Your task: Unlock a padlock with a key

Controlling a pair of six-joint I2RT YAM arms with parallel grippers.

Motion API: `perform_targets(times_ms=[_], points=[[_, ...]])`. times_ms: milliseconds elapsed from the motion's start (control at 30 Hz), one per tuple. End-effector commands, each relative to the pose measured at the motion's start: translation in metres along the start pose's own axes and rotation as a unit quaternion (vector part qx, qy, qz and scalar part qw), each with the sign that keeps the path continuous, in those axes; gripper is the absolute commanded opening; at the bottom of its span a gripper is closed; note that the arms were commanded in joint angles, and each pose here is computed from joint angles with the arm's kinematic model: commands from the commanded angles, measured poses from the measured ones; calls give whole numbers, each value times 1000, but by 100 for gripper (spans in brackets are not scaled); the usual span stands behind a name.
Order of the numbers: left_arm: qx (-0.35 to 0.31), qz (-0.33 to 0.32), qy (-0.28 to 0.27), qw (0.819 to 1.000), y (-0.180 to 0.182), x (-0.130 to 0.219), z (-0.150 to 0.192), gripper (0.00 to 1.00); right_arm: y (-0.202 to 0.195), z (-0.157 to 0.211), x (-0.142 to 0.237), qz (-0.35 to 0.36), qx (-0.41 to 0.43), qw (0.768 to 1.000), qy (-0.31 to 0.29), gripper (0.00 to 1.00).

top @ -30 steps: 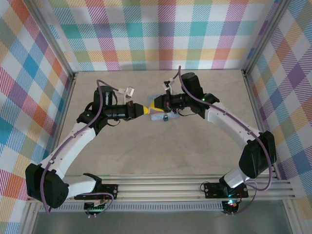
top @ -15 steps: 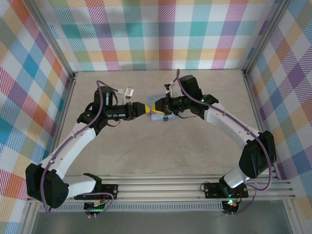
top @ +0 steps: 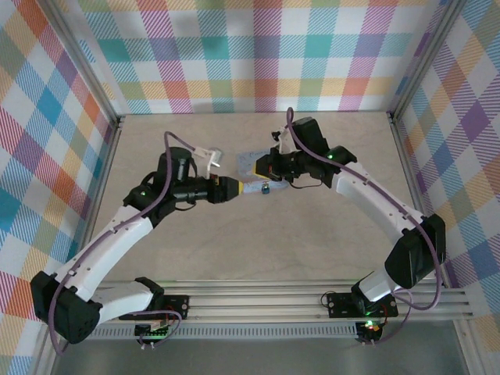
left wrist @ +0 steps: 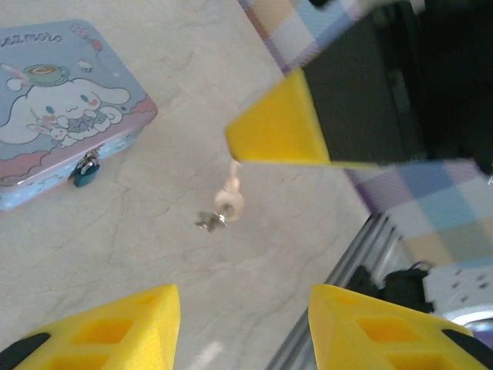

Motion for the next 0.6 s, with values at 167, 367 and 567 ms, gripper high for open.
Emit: perform_targets(times_ms=[167,367,567], points=[[-181,-50,-17,982,-16,-10,-19,46,8,1,15,13,-28,999,-21,0],[-225,-39,-12,974,-23,-27,-18,47,9,1,19,16,-47,998,-30,0],[-241,-41,13,970,-17,-42,-14,48,8,2,21,21,-60,997,-31,0]])
Point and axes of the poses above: each hand's point on the last joint's axis, 136 mm out from that joint toward the fingers, its own x axis back along the fingers, its own y axis along the line the jaws close on, z = x × y, the point moved 4 cm from there along x, back along the fingers, and after that the axes turned 7 degrees about -x, right-handed, at the moved point
